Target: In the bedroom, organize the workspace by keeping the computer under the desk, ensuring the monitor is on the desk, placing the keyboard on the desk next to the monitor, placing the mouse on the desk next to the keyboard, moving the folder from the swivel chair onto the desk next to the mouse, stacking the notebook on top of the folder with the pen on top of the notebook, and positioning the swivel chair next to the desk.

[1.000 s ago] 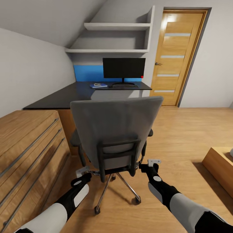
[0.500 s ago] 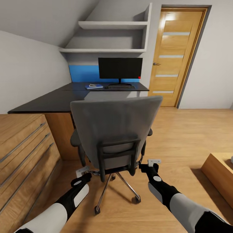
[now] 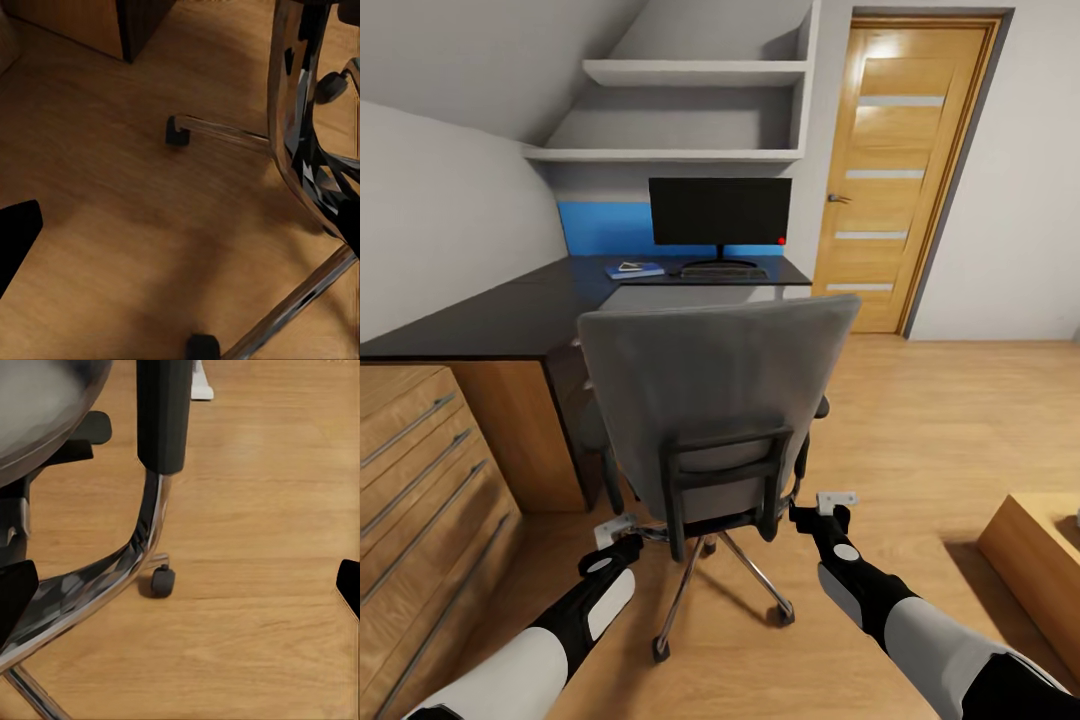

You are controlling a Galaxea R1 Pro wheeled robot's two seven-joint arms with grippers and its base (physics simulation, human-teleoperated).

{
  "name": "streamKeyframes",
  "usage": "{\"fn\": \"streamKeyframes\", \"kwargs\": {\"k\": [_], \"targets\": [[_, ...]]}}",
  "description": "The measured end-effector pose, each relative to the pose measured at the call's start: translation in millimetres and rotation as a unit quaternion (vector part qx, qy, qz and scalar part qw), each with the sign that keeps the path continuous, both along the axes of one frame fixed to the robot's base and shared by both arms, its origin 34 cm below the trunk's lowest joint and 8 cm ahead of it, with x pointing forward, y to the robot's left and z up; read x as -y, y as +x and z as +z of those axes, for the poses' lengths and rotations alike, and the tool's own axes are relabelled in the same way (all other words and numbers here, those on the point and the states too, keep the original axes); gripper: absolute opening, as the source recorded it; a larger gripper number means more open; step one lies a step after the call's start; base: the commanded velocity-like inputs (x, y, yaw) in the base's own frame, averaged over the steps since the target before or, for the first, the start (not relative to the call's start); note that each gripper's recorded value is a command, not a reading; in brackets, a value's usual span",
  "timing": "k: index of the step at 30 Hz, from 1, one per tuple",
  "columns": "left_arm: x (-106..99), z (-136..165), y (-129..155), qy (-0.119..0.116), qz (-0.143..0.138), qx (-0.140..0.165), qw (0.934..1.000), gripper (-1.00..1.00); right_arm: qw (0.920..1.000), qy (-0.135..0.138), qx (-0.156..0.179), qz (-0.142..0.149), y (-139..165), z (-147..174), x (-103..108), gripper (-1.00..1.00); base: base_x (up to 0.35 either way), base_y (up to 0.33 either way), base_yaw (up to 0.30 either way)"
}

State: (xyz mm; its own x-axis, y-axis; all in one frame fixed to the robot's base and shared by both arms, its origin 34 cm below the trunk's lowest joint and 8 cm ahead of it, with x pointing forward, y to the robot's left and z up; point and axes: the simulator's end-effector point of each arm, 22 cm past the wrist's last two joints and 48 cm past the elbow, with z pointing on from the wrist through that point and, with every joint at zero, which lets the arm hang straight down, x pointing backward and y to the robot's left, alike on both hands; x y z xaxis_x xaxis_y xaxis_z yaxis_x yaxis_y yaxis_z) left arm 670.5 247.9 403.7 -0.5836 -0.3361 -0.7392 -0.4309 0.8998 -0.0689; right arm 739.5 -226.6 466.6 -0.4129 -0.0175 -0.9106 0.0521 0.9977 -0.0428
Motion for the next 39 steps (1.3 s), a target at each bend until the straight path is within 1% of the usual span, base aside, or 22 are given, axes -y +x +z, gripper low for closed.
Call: {"fn": "streamKeyframes", "kwargs": {"k": [4,8,18,23,33,39], "targets": [[2.3,-1.4,-0.1,-0.007,0.0,0.0,1.0,1.0,1.0,0.0,0.0,0.0,0.0,-0.5,0.1,1.0,0.065,-0.059,0.0],[2.0,-1.8,-0.4,-0.007,0.0,-0.001,1.0,1.0,1.0,0.0,-0.001,0.0,0.0,-0.7,0.2,1.0,-0.02,-0.013,0.0],[1.7,-2.2,-0.4,-0.007,0.001,-0.001,1.0,1.0,1.0,0.0,0.0,0.0,0.2,-0.9,0.2,1.0,-0.263,-0.065,0.0],[1.8,-2.0,-0.3,-0.007,0.001,-0.001,1.0,1.0,1.0,0.0,0.0,-0.001,0.1,-0.7,0.7,1.0,-0.238,-0.192,0.0],[2.8,-2.2,-0.7,-0.007,0.001,-0.001,1.0,1.0,1.0,-0.002,0.0,0.001,0.1,-0.7,0.5,1.0,-0.18,-0.274,0.0],[3.3,-1.8,-0.4,-0.008,0.0,-0.001,1.0,1.0,1.0,-0.006,0.0,0.005,-0.4,-1.2,-1.6,1.0,-0.072,-0.218,0.005]]}}
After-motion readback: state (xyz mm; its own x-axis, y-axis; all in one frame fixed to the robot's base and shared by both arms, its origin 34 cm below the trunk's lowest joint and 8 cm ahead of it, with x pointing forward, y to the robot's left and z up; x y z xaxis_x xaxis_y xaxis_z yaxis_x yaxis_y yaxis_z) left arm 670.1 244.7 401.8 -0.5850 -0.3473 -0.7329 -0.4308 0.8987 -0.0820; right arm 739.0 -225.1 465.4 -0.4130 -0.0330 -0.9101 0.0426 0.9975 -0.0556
